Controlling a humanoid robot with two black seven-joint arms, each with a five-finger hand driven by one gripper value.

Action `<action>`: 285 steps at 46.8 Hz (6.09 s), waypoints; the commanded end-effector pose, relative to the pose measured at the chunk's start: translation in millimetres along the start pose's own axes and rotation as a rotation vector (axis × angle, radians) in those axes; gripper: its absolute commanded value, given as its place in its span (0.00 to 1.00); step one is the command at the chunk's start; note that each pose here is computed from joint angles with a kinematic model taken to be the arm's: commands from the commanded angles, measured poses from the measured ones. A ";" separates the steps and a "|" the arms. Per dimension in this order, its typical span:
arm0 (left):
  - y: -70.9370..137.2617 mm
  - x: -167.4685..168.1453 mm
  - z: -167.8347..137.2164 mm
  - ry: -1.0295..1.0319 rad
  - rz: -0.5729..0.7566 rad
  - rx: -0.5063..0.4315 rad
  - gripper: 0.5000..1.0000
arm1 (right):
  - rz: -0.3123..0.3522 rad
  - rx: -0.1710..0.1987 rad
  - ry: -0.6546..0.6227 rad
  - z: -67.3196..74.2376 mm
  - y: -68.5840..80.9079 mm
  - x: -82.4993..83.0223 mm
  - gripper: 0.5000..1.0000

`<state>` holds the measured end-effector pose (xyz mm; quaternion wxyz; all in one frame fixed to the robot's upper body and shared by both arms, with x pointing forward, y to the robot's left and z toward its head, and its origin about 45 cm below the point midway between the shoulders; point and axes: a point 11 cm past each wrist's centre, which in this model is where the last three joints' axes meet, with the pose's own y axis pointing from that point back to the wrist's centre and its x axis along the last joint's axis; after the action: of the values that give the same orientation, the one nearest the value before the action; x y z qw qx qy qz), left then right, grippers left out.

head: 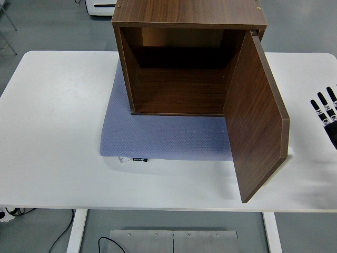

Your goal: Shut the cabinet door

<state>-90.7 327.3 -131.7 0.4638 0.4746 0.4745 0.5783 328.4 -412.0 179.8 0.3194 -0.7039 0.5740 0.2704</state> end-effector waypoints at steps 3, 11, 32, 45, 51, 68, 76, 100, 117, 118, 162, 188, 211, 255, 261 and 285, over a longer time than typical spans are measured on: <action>0.0 0.0 0.0 -0.002 0.000 0.000 1.00 | -0.002 0.000 0.001 -0.6 -0.3 -0.4 1.00; 0.0 0.2 0.0 -0.001 0.001 0.000 1.00 | -0.003 0.000 0.001 -0.6 -0.5 -0.9 1.00; 2.2 1.3 -10.6 0.004 0.004 0.018 1.00 | -0.003 0.013 0.003 -4.7 -0.9 -0.9 1.00; 2.2 1.3 -10.6 0.002 0.004 0.018 1.00 | -0.009 0.014 0.000 -4.1 -3.2 -2.7 1.00; 2.2 1.1 -10.6 0.002 0.002 0.018 1.00 | -0.009 0.014 0.000 -4.1 -3.2 -2.7 1.00; 2.2 1.1 -10.6 0.002 0.002 0.018 1.00 | -0.001 0.012 0.016 -9.7 0.4 0.1 1.00; 2.2 1.3 -10.6 0.004 0.004 0.018 1.00 | -0.002 0.023 0.031 -18.6 0.5 0.1 1.00; 2.2 1.1 -10.6 0.002 0.002 0.018 1.00 | -0.003 0.025 0.030 -18.9 0.3 -0.4 1.00; 2.2 1.2 -10.6 0.002 0.004 0.018 1.00 | -0.058 0.013 0.053 -23.9 -6.2 -16.9 1.00; 2.2 1.1 -10.6 0.004 0.003 0.018 1.00 | -0.063 0.008 0.056 -23.6 -6.8 -18.3 1.00; 2.2 1.3 -10.6 0.004 0.004 0.018 1.00 | -0.056 -0.220 0.209 -5.4 20.1 -16.0 1.00; 2.2 1.1 -10.6 0.002 0.002 0.018 1.00 | -0.065 -0.250 0.211 1.0 36.6 -21.1 1.00; 2.2 1.1 -10.6 0.004 0.003 0.018 1.00 | -0.084 -0.315 0.264 15.4 51.4 -27.9 1.00; 2.2 1.3 -10.6 0.004 0.004 0.018 1.00 | -0.219 -0.458 0.328 56.2 50.0 -62.2 1.00; 2.2 1.3 -10.6 0.004 0.004 0.018 1.00 | -0.232 -0.496 0.335 64.4 52.1 -65.0 1.00; 2.2 1.1 -10.6 0.004 0.003 0.018 1.00 | -0.287 -0.577 0.337 89.4 54.1 -77.0 1.00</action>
<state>-101.6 327.1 -130.4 0.4579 0.4789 0.4795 0.5754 260.3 -306.0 173.4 0.0471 -0.8715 0.4190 0.2504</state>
